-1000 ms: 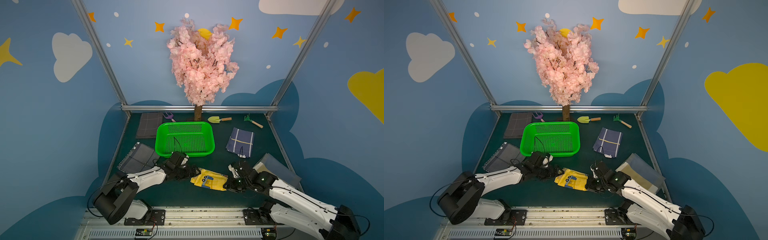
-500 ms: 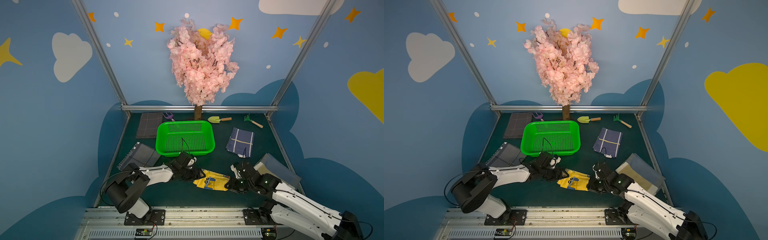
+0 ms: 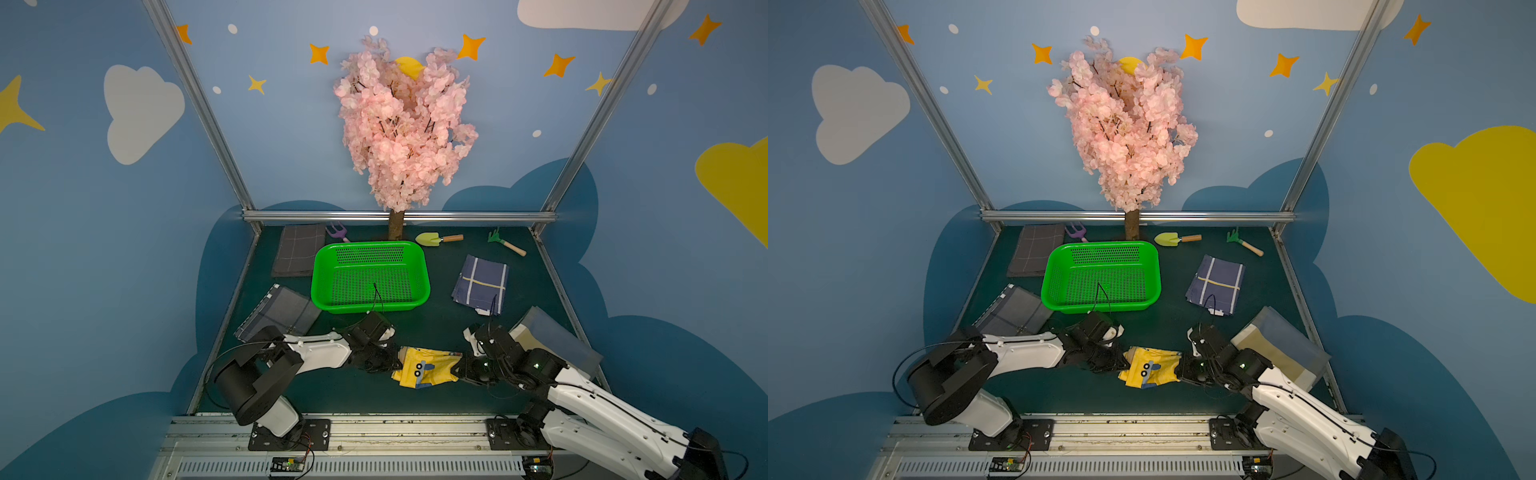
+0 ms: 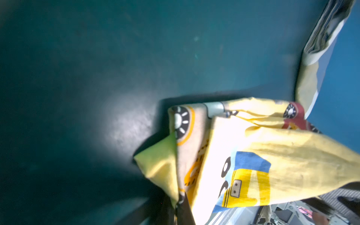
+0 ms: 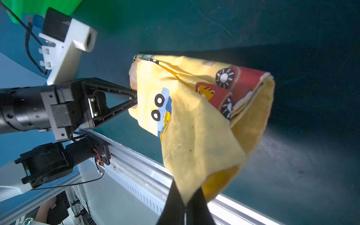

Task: Put the folded pillowcase in the basket
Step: Pick up the pillowcase at the center of the board, then place the pillowcase in the basket.

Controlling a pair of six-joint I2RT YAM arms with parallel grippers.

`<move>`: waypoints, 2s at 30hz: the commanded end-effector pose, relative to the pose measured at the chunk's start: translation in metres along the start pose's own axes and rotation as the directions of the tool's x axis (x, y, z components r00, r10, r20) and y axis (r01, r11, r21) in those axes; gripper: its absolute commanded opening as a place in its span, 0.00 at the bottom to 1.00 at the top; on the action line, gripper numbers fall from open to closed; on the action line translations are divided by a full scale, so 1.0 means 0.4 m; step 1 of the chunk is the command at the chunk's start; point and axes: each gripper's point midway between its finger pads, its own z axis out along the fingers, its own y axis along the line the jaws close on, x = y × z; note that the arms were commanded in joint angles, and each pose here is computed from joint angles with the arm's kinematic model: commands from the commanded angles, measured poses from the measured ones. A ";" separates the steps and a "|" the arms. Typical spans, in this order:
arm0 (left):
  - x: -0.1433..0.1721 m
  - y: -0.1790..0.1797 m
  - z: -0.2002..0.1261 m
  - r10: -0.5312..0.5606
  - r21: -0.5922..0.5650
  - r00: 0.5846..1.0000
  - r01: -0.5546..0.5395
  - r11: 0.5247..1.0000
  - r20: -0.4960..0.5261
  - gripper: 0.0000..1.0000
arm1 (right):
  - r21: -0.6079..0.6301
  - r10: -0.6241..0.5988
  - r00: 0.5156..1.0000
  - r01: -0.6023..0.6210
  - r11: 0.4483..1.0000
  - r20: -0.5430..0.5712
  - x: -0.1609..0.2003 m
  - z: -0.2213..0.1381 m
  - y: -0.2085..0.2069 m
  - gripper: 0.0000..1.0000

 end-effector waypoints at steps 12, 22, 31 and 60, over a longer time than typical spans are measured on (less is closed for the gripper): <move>-0.018 -0.138 -0.184 0.121 0.018 0.981 -0.125 0.992 0.155 0.03 | -0.074 -0.132 0.983 0.142 0.987 0.131 -0.079 -0.132 0.145 0.00; -0.131 -0.240 -0.398 0.200 -0.005 0.886 -0.218 0.976 0.418 0.03 | -0.078 -0.287 0.936 0.308 0.948 0.202 -0.196 -0.173 0.310 0.00; -0.238 -0.203 -0.511 0.161 -0.004 0.832 -0.187 0.982 0.531 0.03 | -0.091 -0.397 0.874 0.436 0.896 0.280 -0.319 -0.164 0.441 0.00; -0.645 0.170 -0.443 -0.060 0.070 0.800 0.022 0.997 0.597 0.03 | -0.094 -0.349 0.935 0.353 0.931 0.061 -0.694 0.315 0.452 0.00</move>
